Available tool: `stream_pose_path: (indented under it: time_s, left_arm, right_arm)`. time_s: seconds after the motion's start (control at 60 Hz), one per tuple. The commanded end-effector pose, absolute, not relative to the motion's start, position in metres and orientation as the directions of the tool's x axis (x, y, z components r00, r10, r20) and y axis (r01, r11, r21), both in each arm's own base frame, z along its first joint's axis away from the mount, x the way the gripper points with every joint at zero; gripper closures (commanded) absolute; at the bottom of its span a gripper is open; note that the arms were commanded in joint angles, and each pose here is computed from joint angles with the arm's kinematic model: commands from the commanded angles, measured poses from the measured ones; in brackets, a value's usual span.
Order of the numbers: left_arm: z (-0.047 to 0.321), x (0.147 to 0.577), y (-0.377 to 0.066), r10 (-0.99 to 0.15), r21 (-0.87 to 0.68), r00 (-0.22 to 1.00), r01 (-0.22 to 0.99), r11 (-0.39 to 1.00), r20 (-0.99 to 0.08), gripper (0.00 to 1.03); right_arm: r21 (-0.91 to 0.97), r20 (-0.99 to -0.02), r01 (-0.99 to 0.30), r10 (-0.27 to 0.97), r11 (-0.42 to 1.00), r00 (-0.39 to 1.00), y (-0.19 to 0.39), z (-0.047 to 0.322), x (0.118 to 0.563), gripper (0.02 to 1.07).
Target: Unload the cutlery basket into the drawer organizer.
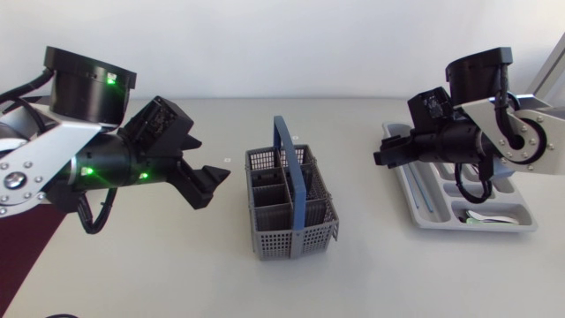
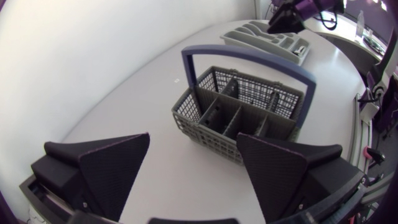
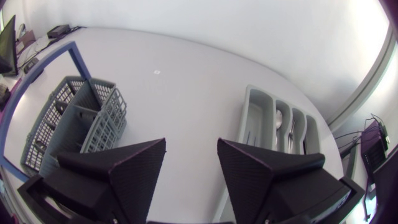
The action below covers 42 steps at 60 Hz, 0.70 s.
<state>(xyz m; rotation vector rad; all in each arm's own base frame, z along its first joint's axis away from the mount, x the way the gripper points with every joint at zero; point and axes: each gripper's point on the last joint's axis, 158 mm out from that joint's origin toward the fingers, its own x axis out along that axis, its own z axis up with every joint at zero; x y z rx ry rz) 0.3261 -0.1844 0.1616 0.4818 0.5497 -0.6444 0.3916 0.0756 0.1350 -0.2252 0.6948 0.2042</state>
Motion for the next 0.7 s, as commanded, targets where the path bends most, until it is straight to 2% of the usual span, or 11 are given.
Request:
stream_pose_path:
  time_s: [0.0, 0.133, 0.283, 0.4, 0.467, 0.683]
  left_arm:
    - [0.152, 0.345, -0.172, -0.414, 0.221, 0.666, 0.655, 0.722, -0.621, 0.10]
    - [0.154, 0.378, -0.168, -0.425, 0.175, 0.687, 0.623, 0.763, -0.589, 0.23]
    - [0.146, 0.405, -0.178, -0.461, 0.123, 0.671, 0.633, 0.765, -0.581, 0.44]
    - [0.132, 0.418, -0.185, -0.472, 0.097, 0.646, 0.644, 0.759, -0.599, 0.46]
    - [0.122, 0.425, -0.191, -0.502, 0.058, 0.615, 0.665, 0.744, -0.608, 0.54]
    - [0.097, 0.460, -0.197, -0.524, 0.003, 0.582, 0.671, 0.742, -0.622, 0.61]
  right_arm:
    - [-0.144, -0.691, -0.322, 0.138, 0.936, 0.710, 0.082, 0.123, 0.371, 0.45]
    - [-0.191, -0.683, -0.386, 0.160, 0.903, 0.713, 0.089, 0.125, 0.354, 0.46]
    - [-0.213, -0.674, -0.488, 0.235, 0.846, 0.701, 0.116, 0.121, 0.328, 0.69]
    - [-0.203, -0.685, -0.543, 0.278, 0.815, 0.673, 0.130, 0.112, 0.309, 0.86]
    - [-0.201, -0.683, -0.566, 0.300, 0.799, 0.666, 0.137, 0.110, 0.300, 0.95]
    - [-0.178, -0.704, -0.654, 0.369, 0.735, 0.607, 0.159, 0.091, 0.268, 1.01]
